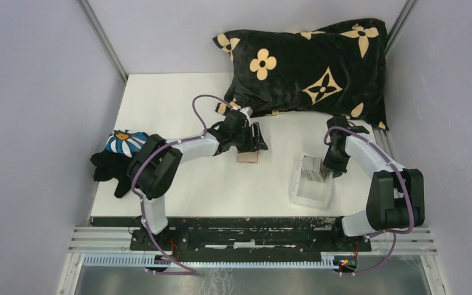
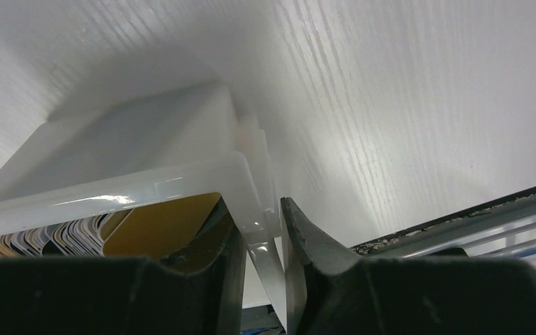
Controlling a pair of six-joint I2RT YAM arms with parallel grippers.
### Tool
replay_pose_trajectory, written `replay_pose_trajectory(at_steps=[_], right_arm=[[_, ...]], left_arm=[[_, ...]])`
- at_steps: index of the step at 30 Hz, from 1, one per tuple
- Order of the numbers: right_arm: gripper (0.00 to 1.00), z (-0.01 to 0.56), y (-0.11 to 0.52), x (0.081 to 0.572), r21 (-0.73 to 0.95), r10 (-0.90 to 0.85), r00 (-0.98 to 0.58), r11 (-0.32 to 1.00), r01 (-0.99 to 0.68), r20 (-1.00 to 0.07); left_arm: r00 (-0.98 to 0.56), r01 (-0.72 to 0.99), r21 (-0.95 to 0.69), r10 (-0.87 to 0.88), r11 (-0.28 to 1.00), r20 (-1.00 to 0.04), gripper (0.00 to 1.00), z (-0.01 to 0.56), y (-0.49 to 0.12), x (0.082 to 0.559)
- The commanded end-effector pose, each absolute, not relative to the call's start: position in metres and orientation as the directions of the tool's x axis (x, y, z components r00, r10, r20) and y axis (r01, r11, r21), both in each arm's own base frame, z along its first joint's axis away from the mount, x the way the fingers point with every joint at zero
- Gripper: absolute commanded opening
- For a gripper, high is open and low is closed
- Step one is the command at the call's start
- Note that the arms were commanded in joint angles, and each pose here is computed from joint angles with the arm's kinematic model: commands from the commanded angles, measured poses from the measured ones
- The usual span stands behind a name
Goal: Put the credit cards into the card holder
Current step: Move the storage box to the center of the board.
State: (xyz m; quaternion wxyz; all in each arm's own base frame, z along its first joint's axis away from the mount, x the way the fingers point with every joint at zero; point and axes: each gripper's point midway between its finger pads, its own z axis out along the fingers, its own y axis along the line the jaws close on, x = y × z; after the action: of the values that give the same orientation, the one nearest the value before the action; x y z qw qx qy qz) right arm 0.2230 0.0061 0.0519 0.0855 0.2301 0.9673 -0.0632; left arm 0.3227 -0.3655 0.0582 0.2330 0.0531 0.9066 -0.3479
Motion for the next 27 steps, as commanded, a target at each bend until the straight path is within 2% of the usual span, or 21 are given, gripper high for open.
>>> replay_pose_trajectory(at_steps=[1,17,27], right_arm=[[0.28,0.065,0.017,0.267,0.017,0.427,-0.862,0.898,0.440,-0.274],[0.27,0.064,0.078,0.362,0.046,0.234,-0.920,0.972,0.232,-0.313],[0.27,0.063,0.126,0.414,0.064,0.115,-0.933,0.993,0.099,-0.340]], left_arm=[[-0.803,0.336,-0.578,-0.094,0.744,-0.588,0.66,0.113,-0.348,0.345],[-0.819,0.249,-0.520,-0.108,0.817,-0.563,0.66,0.074,-0.310,0.369],[-0.841,0.207,-0.464,-0.086,0.861,-0.535,0.66,0.045,-0.292,0.360]])
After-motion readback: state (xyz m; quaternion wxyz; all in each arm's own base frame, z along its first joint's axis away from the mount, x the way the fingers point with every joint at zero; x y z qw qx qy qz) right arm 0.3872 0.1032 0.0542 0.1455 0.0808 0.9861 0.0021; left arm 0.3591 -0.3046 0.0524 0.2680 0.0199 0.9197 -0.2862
